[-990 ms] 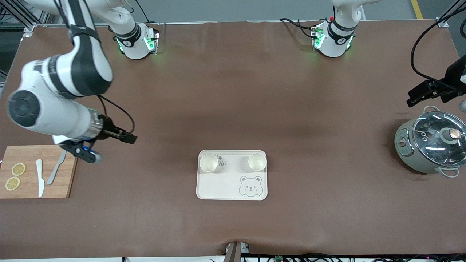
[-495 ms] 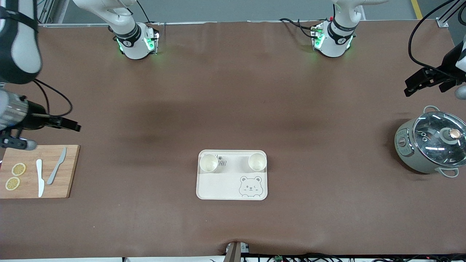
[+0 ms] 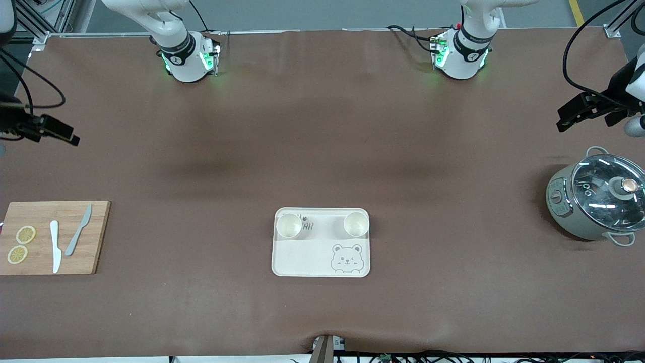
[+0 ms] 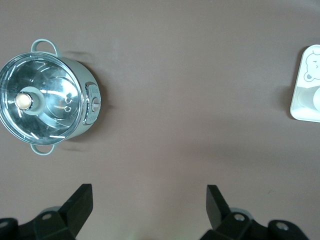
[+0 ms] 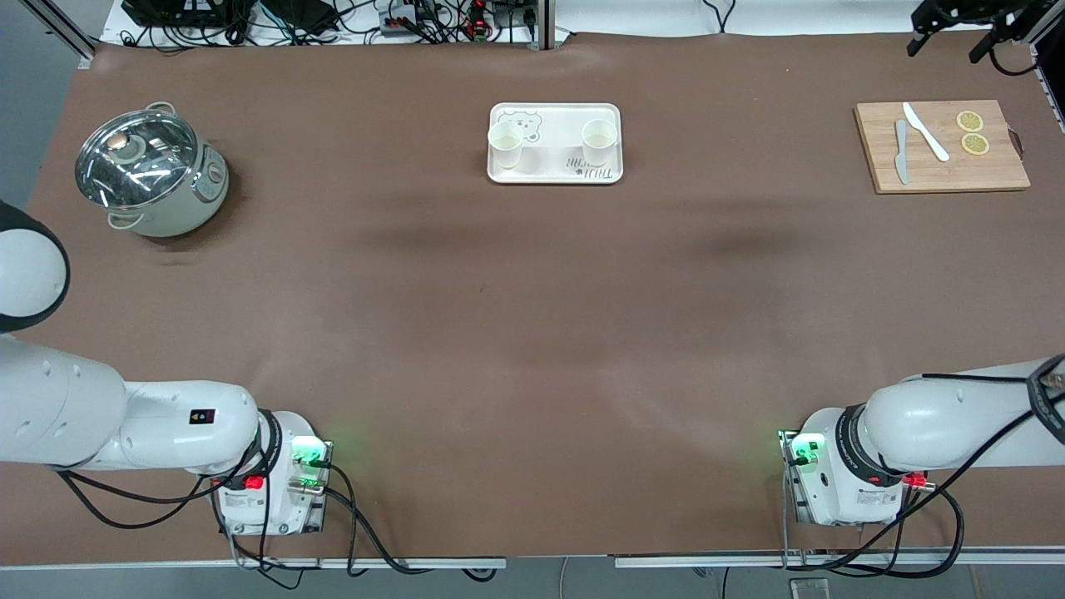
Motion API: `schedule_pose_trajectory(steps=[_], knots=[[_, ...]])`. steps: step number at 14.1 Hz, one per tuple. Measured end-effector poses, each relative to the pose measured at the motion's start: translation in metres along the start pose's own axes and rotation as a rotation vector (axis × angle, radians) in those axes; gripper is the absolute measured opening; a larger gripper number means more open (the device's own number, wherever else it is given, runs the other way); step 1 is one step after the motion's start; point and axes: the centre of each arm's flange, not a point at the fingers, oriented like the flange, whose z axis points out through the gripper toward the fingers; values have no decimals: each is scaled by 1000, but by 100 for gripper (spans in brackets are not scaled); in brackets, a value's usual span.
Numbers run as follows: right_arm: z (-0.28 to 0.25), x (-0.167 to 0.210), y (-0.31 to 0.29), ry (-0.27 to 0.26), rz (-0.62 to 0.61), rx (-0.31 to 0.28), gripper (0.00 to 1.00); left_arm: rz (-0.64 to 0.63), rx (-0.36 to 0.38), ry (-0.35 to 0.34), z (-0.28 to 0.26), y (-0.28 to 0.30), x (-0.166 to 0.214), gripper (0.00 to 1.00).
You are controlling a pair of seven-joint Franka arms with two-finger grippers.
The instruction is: Place white IKEA cup upright on tray with both arms
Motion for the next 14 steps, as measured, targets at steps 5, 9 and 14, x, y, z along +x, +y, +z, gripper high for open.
schedule_pose_trajectory(steps=[5,9,14], knots=[[-20,-3,-13,53,-41,-14,100,-1,-3,7,-5,-1,-3,100],[-45,21,-17,53,-45,-61,100,1,-12,15,-6,1,-3,100],[-31,44,-16,-2,-40,-93,100,9,-38,36,-12,7,-2,100]])
